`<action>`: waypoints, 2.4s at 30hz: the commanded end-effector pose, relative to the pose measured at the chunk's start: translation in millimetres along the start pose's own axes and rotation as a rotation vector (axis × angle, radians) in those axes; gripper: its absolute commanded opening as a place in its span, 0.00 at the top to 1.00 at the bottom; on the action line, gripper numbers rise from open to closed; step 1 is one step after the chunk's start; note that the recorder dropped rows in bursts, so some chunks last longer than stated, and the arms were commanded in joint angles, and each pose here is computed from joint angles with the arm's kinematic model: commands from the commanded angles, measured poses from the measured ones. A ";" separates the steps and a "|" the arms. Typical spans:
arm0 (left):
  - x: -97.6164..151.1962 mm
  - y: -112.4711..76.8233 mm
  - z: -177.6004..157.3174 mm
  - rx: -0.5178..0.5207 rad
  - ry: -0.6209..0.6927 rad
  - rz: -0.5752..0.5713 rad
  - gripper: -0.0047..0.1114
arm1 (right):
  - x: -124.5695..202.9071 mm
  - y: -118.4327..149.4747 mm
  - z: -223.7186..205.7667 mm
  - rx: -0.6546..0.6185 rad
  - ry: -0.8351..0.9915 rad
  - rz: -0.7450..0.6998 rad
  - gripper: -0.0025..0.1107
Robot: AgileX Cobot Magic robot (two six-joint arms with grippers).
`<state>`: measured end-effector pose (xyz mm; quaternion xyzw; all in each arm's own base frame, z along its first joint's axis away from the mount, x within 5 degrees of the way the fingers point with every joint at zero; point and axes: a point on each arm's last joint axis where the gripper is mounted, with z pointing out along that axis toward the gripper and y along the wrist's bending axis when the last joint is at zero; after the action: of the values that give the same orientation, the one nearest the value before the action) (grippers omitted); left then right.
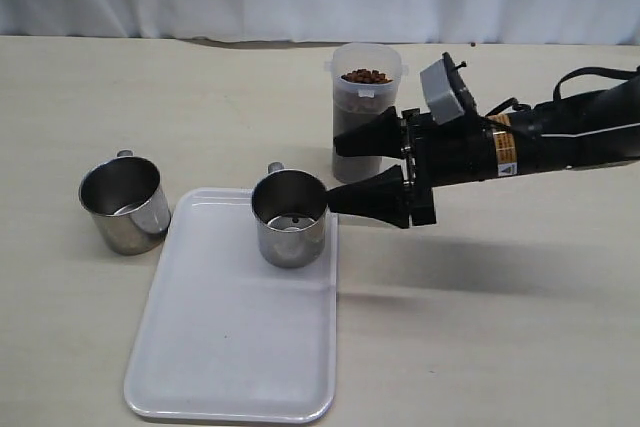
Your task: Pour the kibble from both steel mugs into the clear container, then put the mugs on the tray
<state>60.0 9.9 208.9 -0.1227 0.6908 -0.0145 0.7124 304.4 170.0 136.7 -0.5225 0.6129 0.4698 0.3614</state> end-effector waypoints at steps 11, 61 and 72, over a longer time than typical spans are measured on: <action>0.0 -0.8 -0.2 0.011 -0.006 0.000 0.96 | -1.9 4.1 -7.3 -0.031 0.033 0.272 0.57; -11.2 -12.7 -1.8 0.143 -0.131 0.006 0.96 | -1.5 221.1 -156.0 1.322 -0.564 -0.068 0.93; 25.1 -26.1 41.3 0.309 0.277 0.181 0.96 | -1.9 234.4 -159.6 1.323 -0.597 -0.099 0.93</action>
<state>93.2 -10.7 205.9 0.0234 0.7326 -0.0625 0.6774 83.1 22.2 234.0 -0.0714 0.6177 0.1135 0.7749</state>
